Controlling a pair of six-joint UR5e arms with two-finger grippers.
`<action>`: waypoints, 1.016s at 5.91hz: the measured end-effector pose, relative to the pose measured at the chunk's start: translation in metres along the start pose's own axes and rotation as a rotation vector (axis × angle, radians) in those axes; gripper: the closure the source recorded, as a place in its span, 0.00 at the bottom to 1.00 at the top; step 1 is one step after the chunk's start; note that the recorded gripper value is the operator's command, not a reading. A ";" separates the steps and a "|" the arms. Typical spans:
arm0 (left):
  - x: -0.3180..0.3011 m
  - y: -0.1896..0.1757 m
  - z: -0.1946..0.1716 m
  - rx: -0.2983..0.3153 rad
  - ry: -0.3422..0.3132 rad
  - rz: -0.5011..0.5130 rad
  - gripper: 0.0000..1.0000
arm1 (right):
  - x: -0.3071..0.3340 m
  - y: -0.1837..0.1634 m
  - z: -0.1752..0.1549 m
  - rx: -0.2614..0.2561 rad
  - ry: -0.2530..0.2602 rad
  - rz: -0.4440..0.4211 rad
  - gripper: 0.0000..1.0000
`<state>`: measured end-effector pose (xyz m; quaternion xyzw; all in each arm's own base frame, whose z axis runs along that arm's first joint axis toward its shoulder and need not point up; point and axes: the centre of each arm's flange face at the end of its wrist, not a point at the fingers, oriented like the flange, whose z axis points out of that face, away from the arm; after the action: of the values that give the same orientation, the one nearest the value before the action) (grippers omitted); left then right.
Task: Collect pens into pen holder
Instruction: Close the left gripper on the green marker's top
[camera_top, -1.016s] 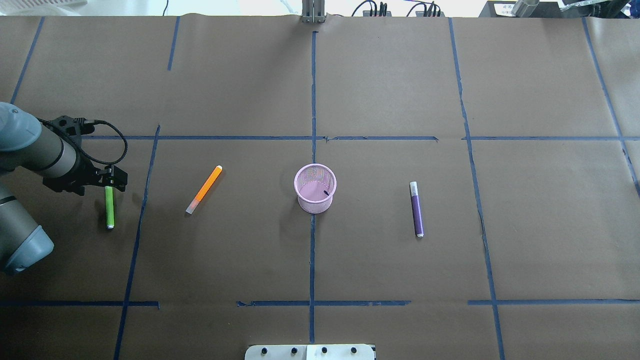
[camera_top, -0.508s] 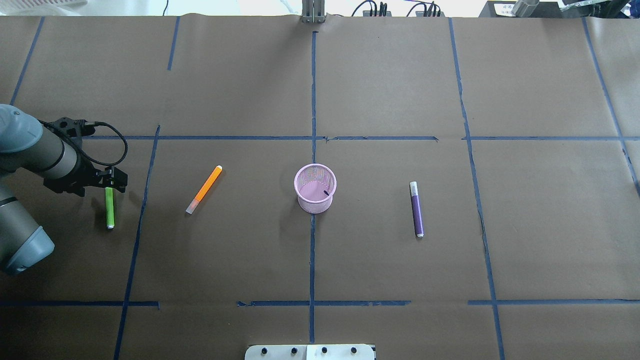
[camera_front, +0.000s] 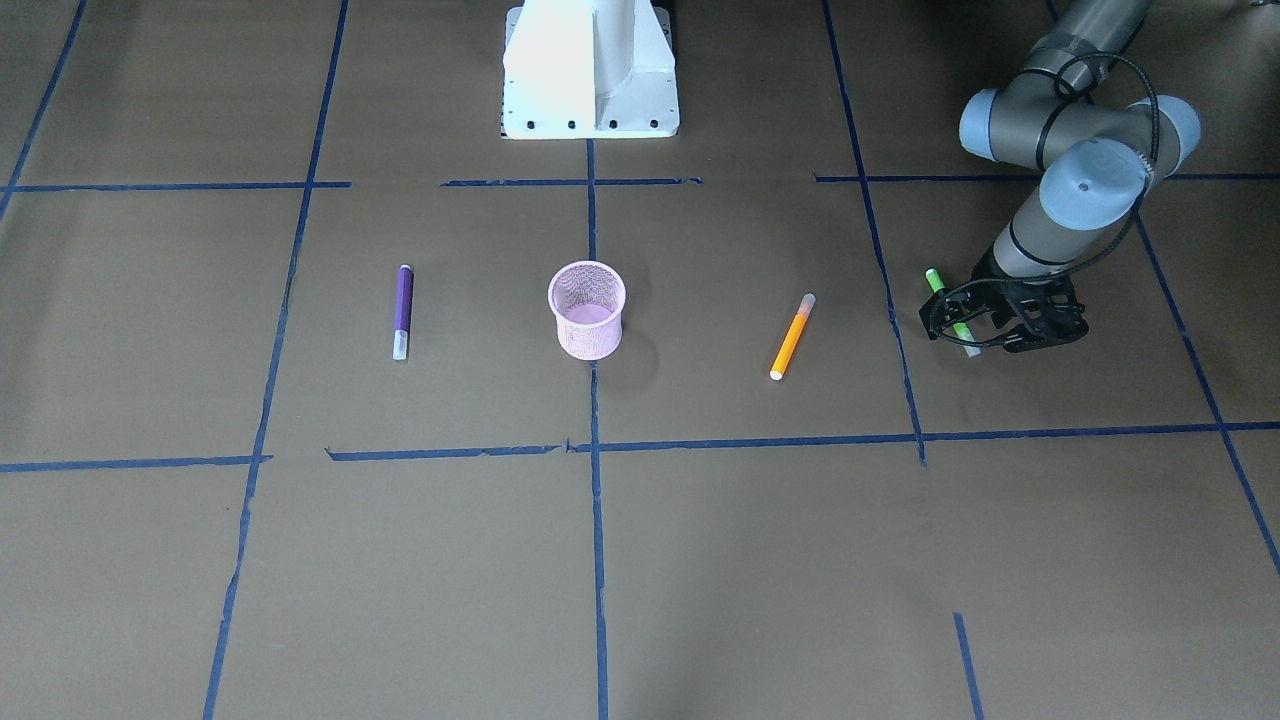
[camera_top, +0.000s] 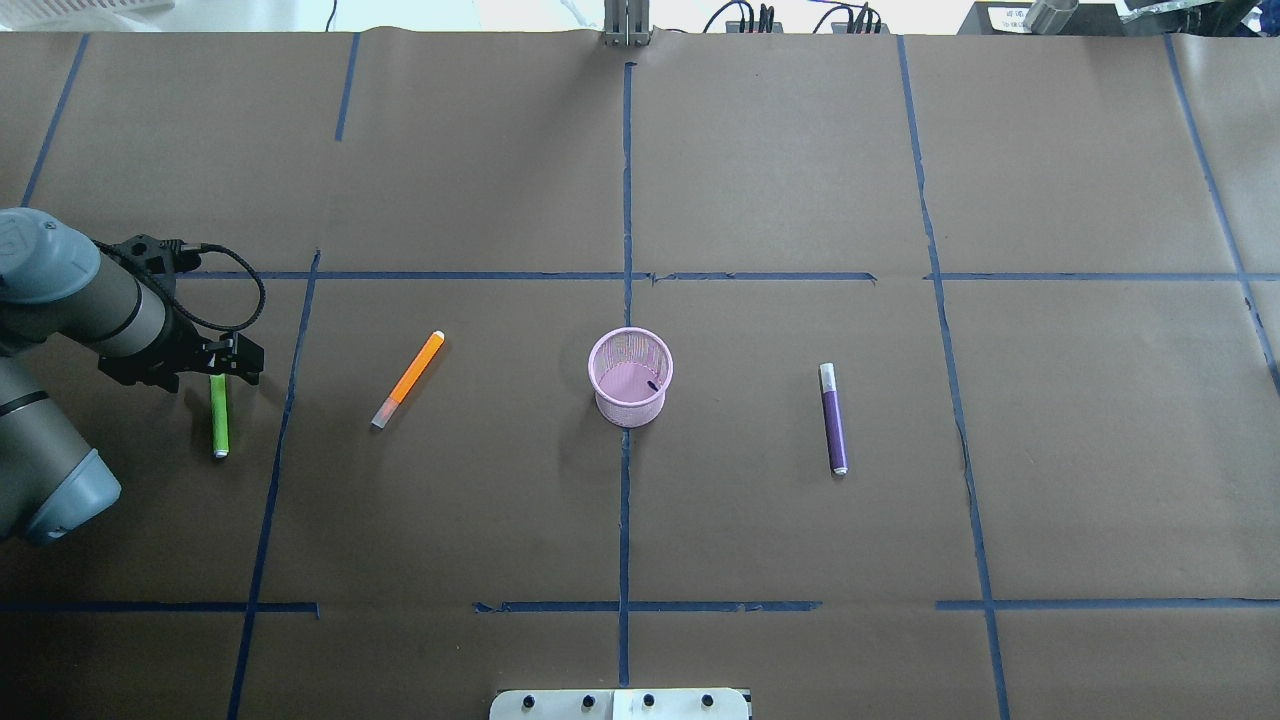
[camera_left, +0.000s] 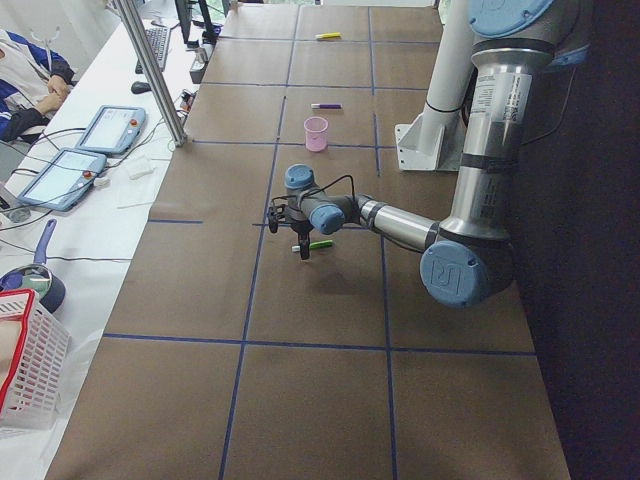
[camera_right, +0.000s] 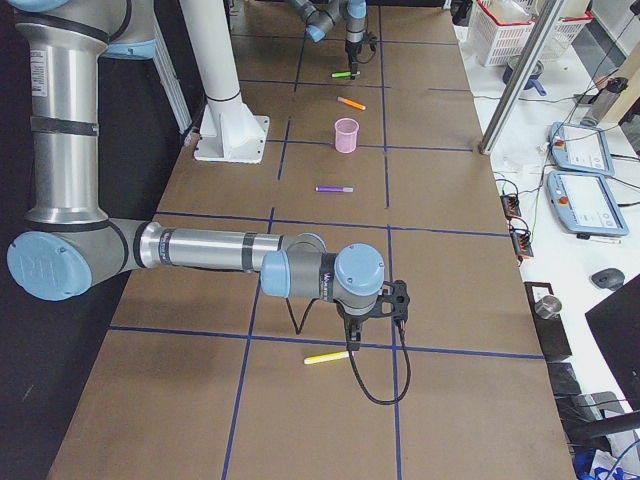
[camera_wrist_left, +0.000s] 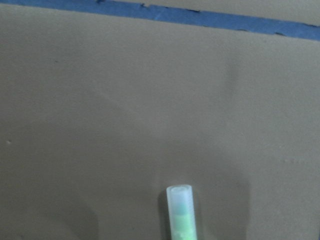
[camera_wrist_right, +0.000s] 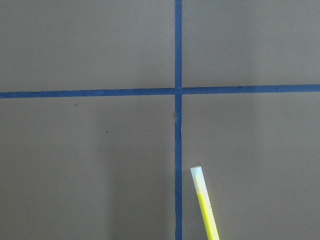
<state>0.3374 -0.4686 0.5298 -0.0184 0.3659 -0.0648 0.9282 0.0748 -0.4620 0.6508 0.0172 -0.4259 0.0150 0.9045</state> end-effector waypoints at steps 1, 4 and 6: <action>0.000 0.000 0.000 0.002 0.007 0.004 0.06 | 0.000 0.000 0.000 0.000 0.001 0.000 0.00; -0.003 0.002 0.000 0.015 0.034 0.013 0.63 | 0.000 0.000 0.000 0.000 0.001 0.000 0.00; -0.002 0.003 -0.002 0.013 0.037 0.014 0.84 | 0.000 0.000 0.000 0.000 0.001 0.000 0.00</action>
<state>0.3347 -0.4653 0.5290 -0.0086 0.3829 -0.0609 0.9217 0.0749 -0.4621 0.6508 0.0172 -0.4255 0.0149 0.9047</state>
